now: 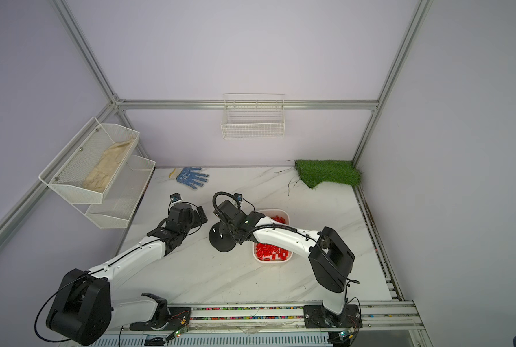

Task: Cover the protruding screws with screw protection sleeves
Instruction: Attach the screw protection sleeve to the screw.

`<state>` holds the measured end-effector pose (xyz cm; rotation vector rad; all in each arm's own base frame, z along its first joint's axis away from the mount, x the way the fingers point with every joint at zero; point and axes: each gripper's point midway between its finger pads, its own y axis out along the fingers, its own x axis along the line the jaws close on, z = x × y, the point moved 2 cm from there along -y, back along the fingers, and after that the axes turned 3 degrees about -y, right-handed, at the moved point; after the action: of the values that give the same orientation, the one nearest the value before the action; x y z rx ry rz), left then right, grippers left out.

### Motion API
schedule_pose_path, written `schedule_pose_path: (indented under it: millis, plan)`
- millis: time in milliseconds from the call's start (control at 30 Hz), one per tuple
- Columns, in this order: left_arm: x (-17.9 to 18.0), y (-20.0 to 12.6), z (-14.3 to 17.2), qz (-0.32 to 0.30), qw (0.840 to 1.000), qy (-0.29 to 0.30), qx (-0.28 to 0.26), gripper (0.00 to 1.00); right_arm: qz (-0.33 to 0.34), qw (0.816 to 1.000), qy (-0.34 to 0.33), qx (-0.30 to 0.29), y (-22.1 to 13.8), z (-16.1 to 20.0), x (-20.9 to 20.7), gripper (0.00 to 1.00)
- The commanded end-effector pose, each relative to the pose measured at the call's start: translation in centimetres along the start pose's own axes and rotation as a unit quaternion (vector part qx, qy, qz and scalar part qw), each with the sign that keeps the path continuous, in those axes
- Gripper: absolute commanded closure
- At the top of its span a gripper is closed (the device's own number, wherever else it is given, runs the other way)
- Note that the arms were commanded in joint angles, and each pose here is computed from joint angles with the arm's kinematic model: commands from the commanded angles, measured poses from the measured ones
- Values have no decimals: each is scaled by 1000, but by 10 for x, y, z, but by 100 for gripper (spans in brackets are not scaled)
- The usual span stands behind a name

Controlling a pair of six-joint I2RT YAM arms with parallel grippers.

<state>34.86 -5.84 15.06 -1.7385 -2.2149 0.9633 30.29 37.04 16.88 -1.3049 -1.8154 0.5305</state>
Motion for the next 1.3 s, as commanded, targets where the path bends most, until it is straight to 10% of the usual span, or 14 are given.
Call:
schedule_pose_path:
  millis: [0,933,1267]
  plan:
    - [-8,-10,-21,13,999,-18,-32,0,3,1000,0,-9,-11,-4,4,83]
    - [-3,-13,-20,11,999,-21,-40,0,12,1000,-10,-27,-15,-5,8,66]
    - [-3,-12,-18,10,999,-23,-37,0,-4,999,-13,-40,-29,-15,14,87]
